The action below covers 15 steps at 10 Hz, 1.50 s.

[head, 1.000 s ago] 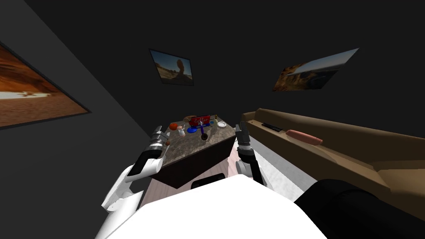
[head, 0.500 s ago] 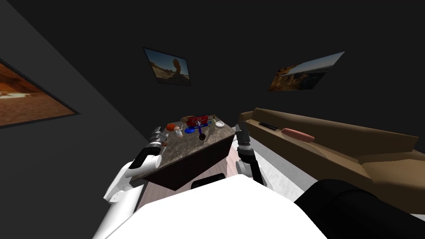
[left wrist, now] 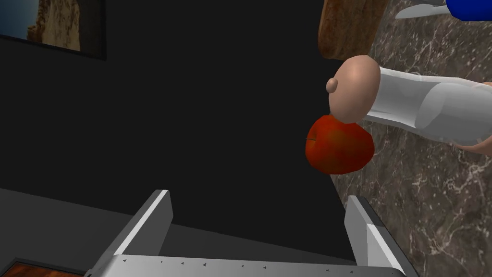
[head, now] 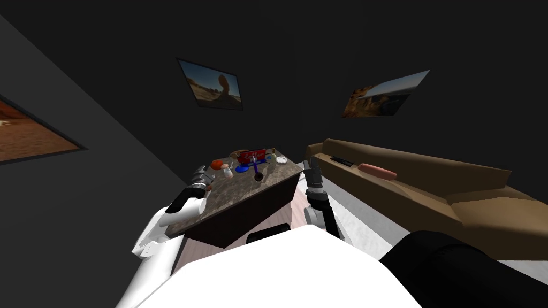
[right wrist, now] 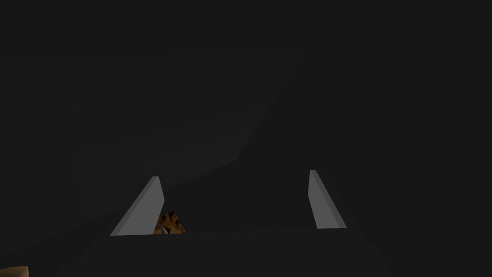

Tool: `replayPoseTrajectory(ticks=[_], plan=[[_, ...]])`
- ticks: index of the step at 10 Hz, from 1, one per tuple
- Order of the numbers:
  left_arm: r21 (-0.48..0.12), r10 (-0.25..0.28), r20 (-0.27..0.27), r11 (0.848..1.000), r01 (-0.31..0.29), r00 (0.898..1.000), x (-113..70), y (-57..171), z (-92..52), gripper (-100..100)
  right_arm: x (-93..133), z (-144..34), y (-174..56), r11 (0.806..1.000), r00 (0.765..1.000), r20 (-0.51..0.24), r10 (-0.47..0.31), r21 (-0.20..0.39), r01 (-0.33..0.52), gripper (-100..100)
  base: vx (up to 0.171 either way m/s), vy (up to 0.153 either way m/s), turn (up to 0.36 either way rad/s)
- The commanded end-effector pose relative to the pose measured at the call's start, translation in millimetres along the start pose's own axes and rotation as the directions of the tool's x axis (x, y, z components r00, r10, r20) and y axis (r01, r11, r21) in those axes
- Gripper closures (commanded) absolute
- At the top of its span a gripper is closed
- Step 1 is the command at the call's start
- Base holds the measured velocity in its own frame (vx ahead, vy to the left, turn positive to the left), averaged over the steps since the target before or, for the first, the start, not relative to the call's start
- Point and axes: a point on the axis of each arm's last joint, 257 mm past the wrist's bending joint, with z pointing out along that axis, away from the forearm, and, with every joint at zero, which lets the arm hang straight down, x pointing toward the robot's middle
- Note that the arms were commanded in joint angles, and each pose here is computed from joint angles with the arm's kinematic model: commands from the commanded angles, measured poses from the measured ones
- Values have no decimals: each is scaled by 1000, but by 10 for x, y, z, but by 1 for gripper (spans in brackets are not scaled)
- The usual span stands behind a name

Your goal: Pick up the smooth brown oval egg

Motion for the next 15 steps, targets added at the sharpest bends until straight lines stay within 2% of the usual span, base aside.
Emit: replayPoseTrajectory(ticks=[1,4,7,9,10,11,12,13,14,15], plan=[[-36,-14,40,999,16,999,-156,53,68,-100,0,0,0,1000,1000,0,0,0,0,0,-5,-10,-97],[-102,-21,93,994,31,995,-336,199,98,-100,0,0,0,1000,1000,0,0,0,0,0,-4,-5,-65],[-168,-30,166,984,58,986,-612,336,138,-100,0,0,0,1000,1000,0,0,0,0,0,-6,-1,-86],[-195,-27,181,979,63,983,-648,406,118,-100,0,0,0,1000,1000,0,0,0,0,0,-3,1,-30],[-227,-27,217,971,78,976,-786,479,119,-100,0,0,0,1000,1000,0,0,0,0,0,-5,2,-85],[-238,-26,224,968,80,974,-800,509,108,-100,0,0,0,1000,1000,0,0,0,0,0,-6,5,-64],[-264,-24,256,960,94,966,-929,569,103,-100,0,0,0,1000,1000,0,0,0,0,0,-7,5,-122],[-280,-21,265,955,98,964,-950,612,84,-100,0,0,0,1000,1000,0,0,0,0,0,-6,8,-52],[-308,-18,298,945,114,954,-1079,681,65,-100,0,0,0,1000,1000,0,0,0,0,0,-7,8,-112],[-320,-15,305,940,117,952,-1095,714,47,-100,0,0,0,1000,1000,0,0,0,0,0,-8,10,-59]])
